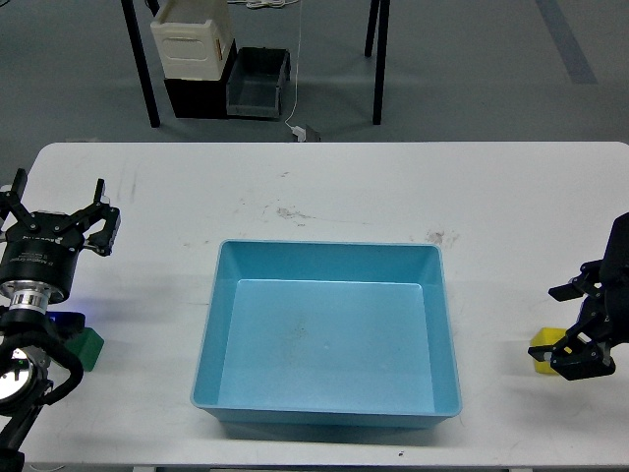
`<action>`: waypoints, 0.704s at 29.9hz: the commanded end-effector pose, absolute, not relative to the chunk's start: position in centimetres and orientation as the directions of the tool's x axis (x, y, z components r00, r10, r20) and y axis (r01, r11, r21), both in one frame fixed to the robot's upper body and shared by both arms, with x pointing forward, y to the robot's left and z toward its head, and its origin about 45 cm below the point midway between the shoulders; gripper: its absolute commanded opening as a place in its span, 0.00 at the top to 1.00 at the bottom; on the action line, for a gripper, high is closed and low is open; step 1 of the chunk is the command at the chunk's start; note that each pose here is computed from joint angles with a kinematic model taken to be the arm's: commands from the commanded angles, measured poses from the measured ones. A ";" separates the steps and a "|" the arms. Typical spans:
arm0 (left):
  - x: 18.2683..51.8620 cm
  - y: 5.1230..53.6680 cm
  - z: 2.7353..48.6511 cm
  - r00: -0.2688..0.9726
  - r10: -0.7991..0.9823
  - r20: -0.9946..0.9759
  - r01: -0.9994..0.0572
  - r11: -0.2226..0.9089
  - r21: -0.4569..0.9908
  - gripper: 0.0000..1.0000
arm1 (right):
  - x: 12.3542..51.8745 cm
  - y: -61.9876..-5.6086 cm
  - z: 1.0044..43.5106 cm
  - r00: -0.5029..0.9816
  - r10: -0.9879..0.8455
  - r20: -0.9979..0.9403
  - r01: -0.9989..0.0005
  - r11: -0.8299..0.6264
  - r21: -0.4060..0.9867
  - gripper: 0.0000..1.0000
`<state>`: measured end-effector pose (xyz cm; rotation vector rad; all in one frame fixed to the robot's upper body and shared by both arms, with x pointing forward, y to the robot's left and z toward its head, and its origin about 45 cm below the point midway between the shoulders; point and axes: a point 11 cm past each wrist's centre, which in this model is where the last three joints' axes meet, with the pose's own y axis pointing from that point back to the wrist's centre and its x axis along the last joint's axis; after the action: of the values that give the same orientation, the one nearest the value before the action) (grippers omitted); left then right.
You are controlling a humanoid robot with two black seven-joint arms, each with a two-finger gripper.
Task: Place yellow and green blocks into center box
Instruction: 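Lower the right gripper over the yellow cube and close on it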
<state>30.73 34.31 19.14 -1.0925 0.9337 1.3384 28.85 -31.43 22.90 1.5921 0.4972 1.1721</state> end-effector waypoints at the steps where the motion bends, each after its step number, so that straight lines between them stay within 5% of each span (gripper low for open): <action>1: 30.7 34.3 19.1 0.042 0.265 -0.963 -0.996 -0.070 -0.063 0.00 | 29.2 -31.9 21.3 0.460 0.793 0.400 -0.214 -0.338 0.916 0.02; 21: 30.7 34.6 18.3 0.000 0.275 -0.961 -0.996 -0.084 -0.024 0.00 | 29.2 -32.6 17.8 0.500 0.808 0.313 -0.147 -0.277 0.950 0.02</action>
<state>30.71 34.49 18.49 -1.0685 0.9483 1.3749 29.02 -32.82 17.87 1.5867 0.5822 1.0273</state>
